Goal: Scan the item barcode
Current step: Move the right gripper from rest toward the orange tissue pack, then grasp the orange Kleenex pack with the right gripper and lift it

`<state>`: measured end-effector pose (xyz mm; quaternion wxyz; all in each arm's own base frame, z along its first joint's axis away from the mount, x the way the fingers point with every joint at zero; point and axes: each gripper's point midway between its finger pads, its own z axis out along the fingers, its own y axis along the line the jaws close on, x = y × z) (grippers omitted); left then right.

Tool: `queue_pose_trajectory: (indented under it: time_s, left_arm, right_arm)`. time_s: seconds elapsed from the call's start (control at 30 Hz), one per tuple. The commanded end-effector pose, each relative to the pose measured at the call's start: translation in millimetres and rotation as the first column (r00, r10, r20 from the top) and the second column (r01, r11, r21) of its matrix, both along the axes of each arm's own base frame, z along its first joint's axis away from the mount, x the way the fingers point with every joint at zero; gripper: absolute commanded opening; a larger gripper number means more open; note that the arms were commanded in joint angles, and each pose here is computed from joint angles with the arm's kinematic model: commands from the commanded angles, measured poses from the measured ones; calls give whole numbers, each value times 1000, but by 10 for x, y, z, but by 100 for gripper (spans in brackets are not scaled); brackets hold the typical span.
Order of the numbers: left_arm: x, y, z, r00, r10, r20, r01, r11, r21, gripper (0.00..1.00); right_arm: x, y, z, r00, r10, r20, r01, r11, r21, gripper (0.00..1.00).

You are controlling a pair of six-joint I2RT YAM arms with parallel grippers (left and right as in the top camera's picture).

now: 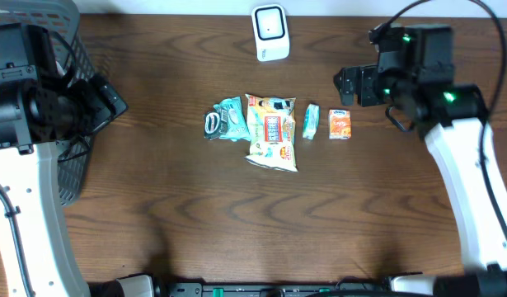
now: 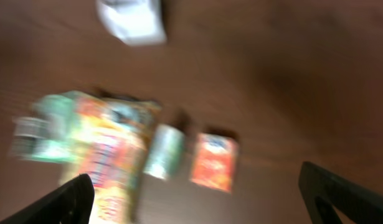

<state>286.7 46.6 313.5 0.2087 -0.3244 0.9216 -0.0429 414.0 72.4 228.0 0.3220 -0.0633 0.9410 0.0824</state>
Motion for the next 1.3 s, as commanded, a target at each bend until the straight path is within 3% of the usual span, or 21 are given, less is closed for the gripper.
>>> queue_pose_trajectory:
  time_s: [0.0,0.2,0.37,0.43,0.53,0.6,0.67,0.73,0.77,1.13,1.17,1.27]
  left_arm:
    - [-8,24,18,1000,-1,3,1,1000,11,98]
    - [-8,24,18,1000,-1,3,1,1000,11,98]
    - [-8,24,18,1000,-1,3,1,1000,11,98]
    - [-8,24,18,1000,-1,3,1,1000,11,98]
    - [-8,24,18,1000,-1,3,1,1000,11,98]
    - [-8,23,18,1000,-1,3,1,1000,10,98]
    - [-8,23,18,1000,-1,3,1,1000,10,98]
    - [-9,23,18,1000,-1,3,1,1000,10,98]
    - [-9,24,17,1000,-1,3,1,1000,11,98]
    - [-8,24,18,1000,-1,3,1,1000,11,98]
    - [-8,24,18,1000,-1,3,1,1000,11,98]
    - [-8,24,18,1000,-1,3,1,1000,11,98]
  right_arm:
    - [92,-400,-346,992,-91,-84,77,985,-155,99]
    - [106,-266,-836,972,-28,-235,21,999,-31,99]
    - [156,-236,-1175,952,-29,-304,23,999,-23,99]
    - [156,-248,-1310,941,-42,-336,37,999,-22,99]
    - [197,-321,-1541,902,-164,-400,189,982,24,99]
    - [239,-304,-1646,895,-145,-422,199,976,87,98]
    - [274,-245,-1723,892,-101,-440,194,966,172,91]
    - [289,-139,-1783,894,-17,-448,157,948,276,65]
    - [288,-109,-1820,891,8,-454,151,938,312,58]
    - [166,-9,-2182,850,104,-517,112,923,369,62]
    - [156,2,-2199,847,104,-521,111,924,365,56]
    - [128,2,-2230,842,99,-530,112,929,351,24]
